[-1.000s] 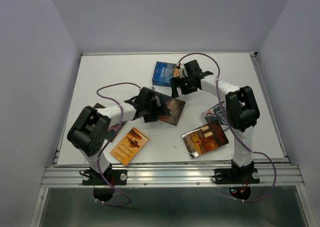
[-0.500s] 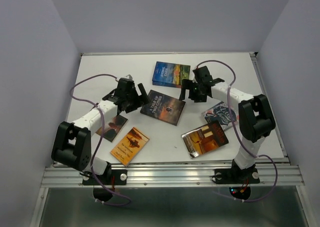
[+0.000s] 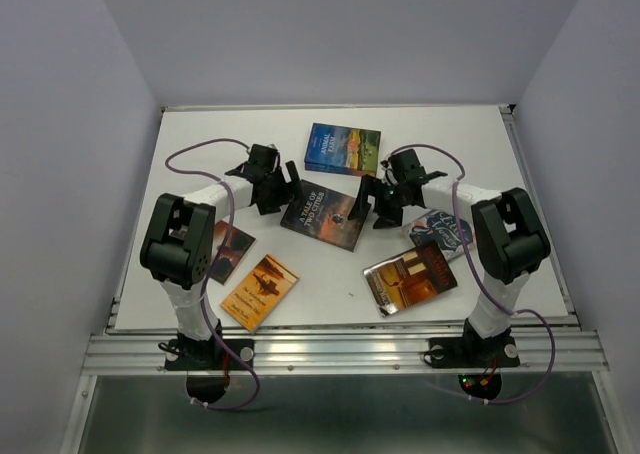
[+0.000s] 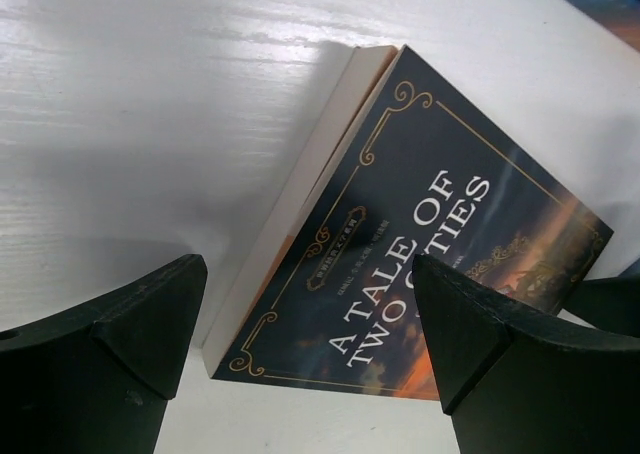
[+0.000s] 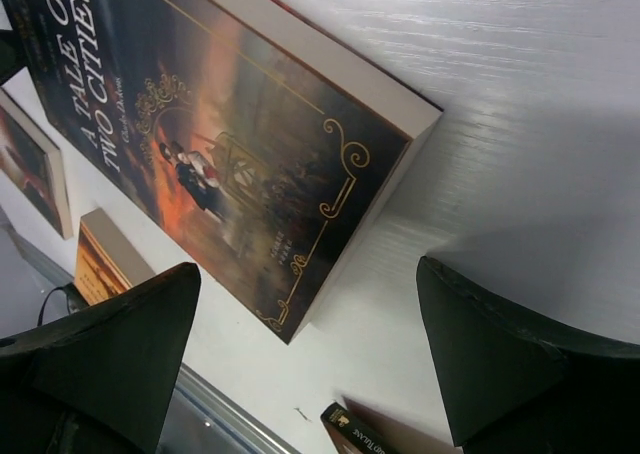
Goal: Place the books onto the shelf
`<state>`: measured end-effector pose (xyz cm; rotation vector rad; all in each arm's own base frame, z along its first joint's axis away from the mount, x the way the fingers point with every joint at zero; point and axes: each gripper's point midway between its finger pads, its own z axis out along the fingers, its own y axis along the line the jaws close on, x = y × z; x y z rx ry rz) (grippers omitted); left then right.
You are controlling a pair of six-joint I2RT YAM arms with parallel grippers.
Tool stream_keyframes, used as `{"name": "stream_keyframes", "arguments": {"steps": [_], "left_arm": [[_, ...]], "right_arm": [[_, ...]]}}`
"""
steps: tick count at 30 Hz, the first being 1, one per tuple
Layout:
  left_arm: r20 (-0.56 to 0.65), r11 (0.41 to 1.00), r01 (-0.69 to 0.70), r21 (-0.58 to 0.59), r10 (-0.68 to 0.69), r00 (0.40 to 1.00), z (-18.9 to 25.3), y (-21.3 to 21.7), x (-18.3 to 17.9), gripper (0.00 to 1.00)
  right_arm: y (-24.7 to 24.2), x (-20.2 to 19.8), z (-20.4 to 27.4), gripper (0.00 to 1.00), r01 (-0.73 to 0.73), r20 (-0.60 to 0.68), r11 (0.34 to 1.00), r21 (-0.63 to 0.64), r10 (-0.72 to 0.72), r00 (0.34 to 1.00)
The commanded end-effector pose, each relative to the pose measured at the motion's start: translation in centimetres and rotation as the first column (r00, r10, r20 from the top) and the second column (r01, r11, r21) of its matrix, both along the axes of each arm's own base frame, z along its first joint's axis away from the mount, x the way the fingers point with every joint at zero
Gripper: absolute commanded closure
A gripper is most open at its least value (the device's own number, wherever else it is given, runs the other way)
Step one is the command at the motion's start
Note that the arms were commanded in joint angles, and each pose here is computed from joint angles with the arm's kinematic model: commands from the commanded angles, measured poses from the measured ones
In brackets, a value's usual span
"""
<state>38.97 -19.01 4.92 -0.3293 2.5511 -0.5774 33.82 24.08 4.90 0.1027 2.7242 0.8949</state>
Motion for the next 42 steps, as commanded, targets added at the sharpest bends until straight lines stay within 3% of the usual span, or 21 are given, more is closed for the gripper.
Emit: {"name": "stream_keyframes", "arguments": {"steps": [1,6,11,14,16,21,28,29,32,36,42], "left_arm": [[0.004,0.999,-0.007,0.051,0.006,1.000,-0.2,1.1,-0.2,0.04],[-0.045,0.997,0.078,0.010,-0.078,0.996,-2.0,-0.5,-1.5,0.06],[-0.054,0.957,0.258,-0.134,-0.267,0.962,-2.1,-4.8,-4.2,0.07],[-0.063,0.897,0.341,-0.280,-0.372,0.926,-1.8,-6.9,-6.7,0.11],[-0.018,0.834,0.390,-0.390,-0.430,0.902,-0.2,-8.3,-7.7,0.14],[0.142,0.704,0.471,-0.533,-0.474,0.869,5.7,-10.5,-8.3,0.26],[0.211,0.617,0.533,-0.579,-0.518,0.829,9.1,-11.8,-10.2,0.37],[0.215,0.605,0.539,-0.586,-0.525,0.823,9.3,-11.9,-10.4,0.43],[0.224,0.575,0.554,-0.601,-0.544,0.808,10.1,-12.4,-11.0,0.48],[0.243,0.542,0.576,-0.612,-0.565,0.789,10.9,-13.1,-11.3,0.62],[0.251,0.525,0.590,-0.613,-0.578,0.776,11.1,-13.5,-11.6,0.61]], "right_arm": [[1.1,-0.4,-0.5,0.06,-0.019,-0.015,0.998,0.067,0.020,1.000],[1.7,-0.3,-0.6,0.14,-0.042,-0.016,0.994,0.097,0.043,0.999],[2.4,-0.4,-0.8,0.19,-0.062,-0.032,0.991,0.117,0.066,0.997],[2.3,-0.6,-0.9,0.20,-0.056,-0.038,0.992,0.114,0.061,0.997],[2.2,-0.8,-1.2,0.22,-0.052,-0.045,0.993,0.111,0.057,0.997],[2.2,-1.2,-1.7,0.26,-0.040,-0.062,0.993,0.115,0.048,0.997],[2.5,-0.6,-1.1,0.26,-0.037,-0.032,0.990,0.137,0.042,0.999],[2.6,-0.5,-1.0,0.26,-0.036,-0.029,0.990,0.139,0.041,0.999],[2.8,-0.2,-1.0,0.27,-0.041,-0.019,0.988,0.152,0.044,0.999],[3.2,-0.4,-0.9,0.27,-0.052,-0.021,0.982,0.182,0.056,0.998],[3.5,-0.3,-0.3,0.27,-0.069,0.018,0.975,0.213,0.067,0.998]]}}
